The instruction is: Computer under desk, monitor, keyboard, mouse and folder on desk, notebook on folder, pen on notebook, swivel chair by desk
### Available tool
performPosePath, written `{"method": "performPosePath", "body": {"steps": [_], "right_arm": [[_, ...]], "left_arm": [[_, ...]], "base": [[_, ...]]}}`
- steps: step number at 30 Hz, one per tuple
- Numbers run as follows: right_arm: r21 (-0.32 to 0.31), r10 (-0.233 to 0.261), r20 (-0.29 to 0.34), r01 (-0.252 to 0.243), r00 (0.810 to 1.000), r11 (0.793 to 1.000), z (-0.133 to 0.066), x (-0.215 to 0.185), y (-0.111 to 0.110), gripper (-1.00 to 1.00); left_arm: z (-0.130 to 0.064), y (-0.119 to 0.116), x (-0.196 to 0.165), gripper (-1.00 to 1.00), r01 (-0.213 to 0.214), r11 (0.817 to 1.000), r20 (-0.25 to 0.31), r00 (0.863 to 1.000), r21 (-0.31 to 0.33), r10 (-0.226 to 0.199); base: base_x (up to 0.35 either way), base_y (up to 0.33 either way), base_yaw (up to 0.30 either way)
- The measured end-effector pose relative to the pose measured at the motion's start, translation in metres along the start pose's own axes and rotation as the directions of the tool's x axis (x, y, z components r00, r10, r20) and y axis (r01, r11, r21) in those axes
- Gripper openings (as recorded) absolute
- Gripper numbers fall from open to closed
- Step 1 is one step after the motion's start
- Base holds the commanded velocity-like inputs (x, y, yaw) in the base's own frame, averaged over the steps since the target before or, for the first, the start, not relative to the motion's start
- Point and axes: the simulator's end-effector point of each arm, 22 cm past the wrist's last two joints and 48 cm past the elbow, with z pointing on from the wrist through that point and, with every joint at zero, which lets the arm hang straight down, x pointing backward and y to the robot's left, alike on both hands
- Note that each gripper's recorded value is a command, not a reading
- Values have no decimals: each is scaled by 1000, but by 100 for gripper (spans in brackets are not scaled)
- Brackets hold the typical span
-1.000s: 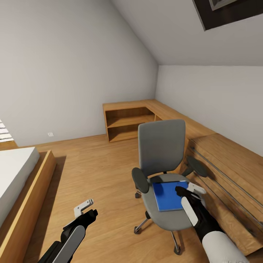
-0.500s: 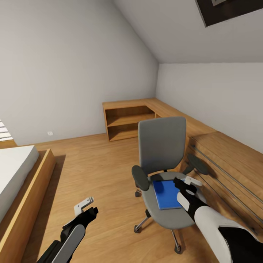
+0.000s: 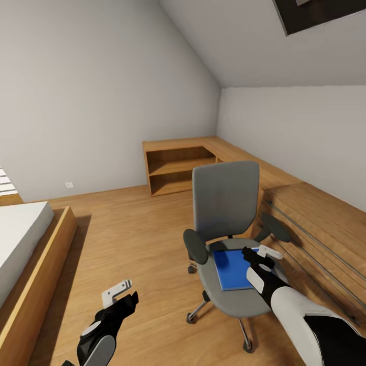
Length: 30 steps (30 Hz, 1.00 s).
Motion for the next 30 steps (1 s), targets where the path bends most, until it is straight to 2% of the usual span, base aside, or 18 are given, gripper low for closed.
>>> {"method": "performPosePath", "body": {"steps": [3,11,19,25,30], "right_arm": [[6,0,-11,0,1000,1000,0,3,-2,100],[24,-28,-101,31,994,999,3,19,-18,100],[28,-32,-113,35,993,999,3,20,-22,100],[44,-34,-110,39,993,998,7,17,-33,100],[61,-40,-130,49,991,997,9,17,-47,100]], "left_arm": [[0,0,1,100,-2,1000,-1,1000,-1,2],[0,0,2,100,-4,1000,-4,1000,-1,4],[1,1,4,100,-6,1000,-8,1000,-4,6],[2,2,6,100,-8,1000,-12,1000,-8,8],[2,1,6,100,-8,1000,-11,1000,-5,8]], "base": [[74,0,0],[199,0,0],[187,0,0],[130,-15,0],[30,-10,0]]}}
